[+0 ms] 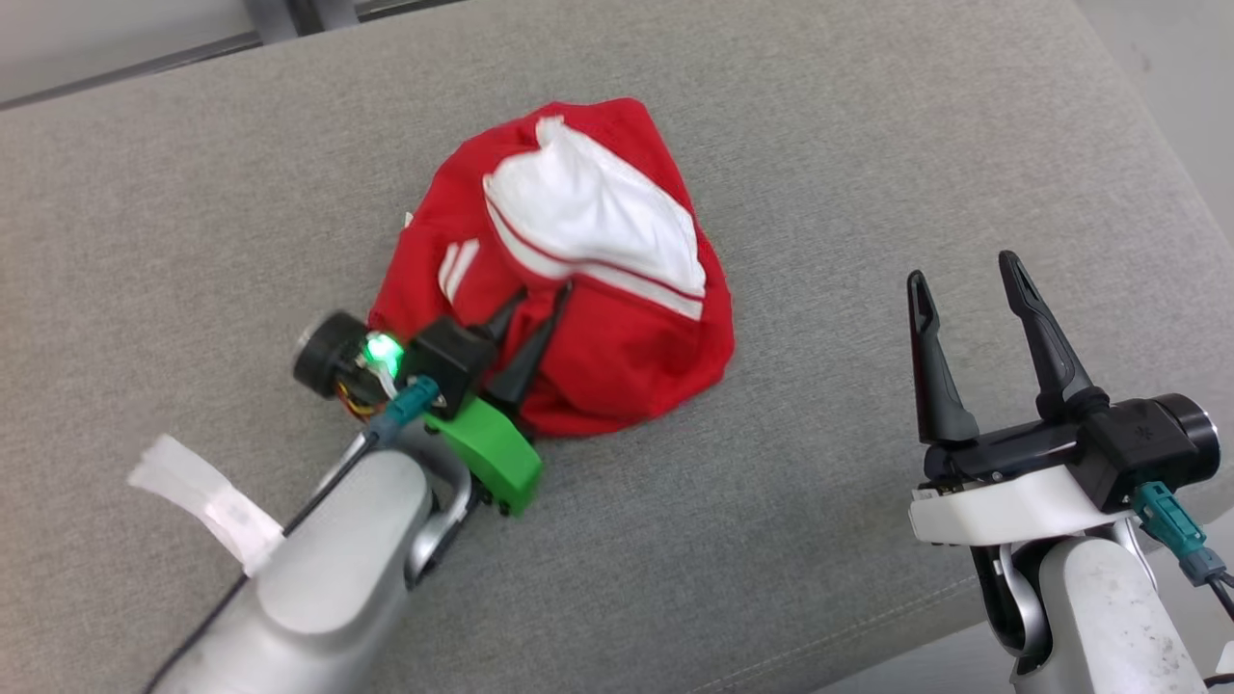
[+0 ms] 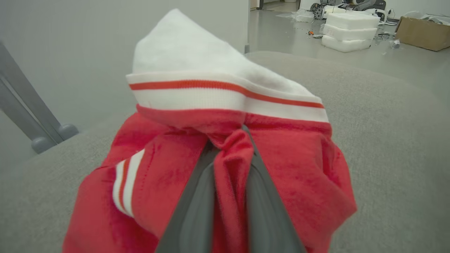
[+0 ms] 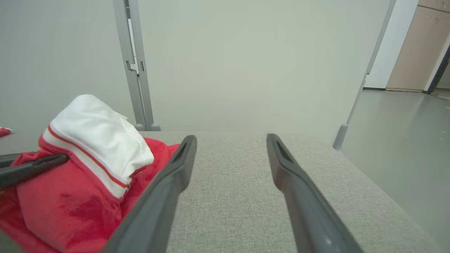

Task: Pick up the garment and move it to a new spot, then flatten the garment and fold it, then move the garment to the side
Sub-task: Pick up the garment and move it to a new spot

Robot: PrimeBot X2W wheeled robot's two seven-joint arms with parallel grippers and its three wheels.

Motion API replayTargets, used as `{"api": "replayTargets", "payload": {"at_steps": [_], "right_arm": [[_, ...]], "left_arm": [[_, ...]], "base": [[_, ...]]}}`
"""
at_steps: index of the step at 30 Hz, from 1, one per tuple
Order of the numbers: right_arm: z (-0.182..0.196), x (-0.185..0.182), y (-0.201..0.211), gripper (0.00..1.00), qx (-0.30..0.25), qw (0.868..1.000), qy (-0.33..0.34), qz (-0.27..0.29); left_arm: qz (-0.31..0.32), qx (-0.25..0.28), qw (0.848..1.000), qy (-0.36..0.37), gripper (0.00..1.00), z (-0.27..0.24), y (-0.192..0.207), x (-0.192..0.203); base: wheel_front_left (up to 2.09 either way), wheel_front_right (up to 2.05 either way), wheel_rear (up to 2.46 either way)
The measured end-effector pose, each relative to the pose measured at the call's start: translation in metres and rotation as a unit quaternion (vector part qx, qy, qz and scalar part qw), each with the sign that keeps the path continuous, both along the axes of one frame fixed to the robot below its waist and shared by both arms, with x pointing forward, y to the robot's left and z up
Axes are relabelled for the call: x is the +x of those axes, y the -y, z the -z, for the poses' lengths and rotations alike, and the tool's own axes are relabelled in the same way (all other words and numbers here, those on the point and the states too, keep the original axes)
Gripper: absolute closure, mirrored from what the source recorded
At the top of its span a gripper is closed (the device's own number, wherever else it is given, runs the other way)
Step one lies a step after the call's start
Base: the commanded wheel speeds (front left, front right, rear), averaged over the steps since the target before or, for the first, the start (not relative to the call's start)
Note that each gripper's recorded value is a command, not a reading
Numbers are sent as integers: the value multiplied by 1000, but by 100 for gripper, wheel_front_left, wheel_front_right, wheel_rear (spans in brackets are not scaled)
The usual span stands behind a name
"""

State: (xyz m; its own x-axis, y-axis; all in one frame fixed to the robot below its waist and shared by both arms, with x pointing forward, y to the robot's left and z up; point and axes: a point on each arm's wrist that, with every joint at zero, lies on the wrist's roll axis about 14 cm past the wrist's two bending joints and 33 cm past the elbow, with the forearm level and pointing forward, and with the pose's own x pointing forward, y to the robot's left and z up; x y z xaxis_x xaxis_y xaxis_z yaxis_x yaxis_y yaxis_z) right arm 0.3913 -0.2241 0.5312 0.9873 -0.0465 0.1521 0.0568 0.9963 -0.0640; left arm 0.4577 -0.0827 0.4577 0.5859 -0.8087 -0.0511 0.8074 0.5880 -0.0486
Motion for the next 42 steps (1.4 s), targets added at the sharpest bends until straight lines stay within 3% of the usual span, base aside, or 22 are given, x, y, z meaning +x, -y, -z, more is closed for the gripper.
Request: {"api": "replayTargets", "payload": {"at_steps": [4,5,6,7,8,14,18,31,36,42], "right_arm": [[8,5,-8,0,3,1000,-10,-12],[9,6,-11,0,5,1000,-11,-17],[10,7,-15,0,5,1000,-11,-22],[9,7,-18,0,6,1000,-11,-27],[9,7,-22,0,6,999,-10,-33],[5,0,-43,0,14,998,-5,-63],[3,-12,-57,0,21,996,-4,-82],[-9,-45,-89,0,31,991,15,-128],[-9,-56,-93,0,31,990,17,-134],[-4,-64,-95,0,33,990,11,-137]], "left_arm": [[-6,1,999,-53,100,28,-2,-18],[-7,3,998,-60,87,32,-3,-22],[-9,1,998,-62,55,31,-3,-24],[-11,-1,998,-59,4,28,-3,-25],[-15,-5,999,-52,0,22,-3,-25],[-86,-51,995,-13,0,-22,-27,-19],[-164,-73,984,3,0,-40,-65,-24],[-390,-90,916,33,0,-56,-201,-89],[-430,-77,899,31,0,-48,-229,-123],[-425,-69,902,31,0,-45,-227,-142]], "base": [[0,0,0],[0,0,0],[0,0,0],[0,0,0],[0,0,0],[0,0,0],[0,0,0],[0,0,0],[0,0,0],[0,0,0]]}}
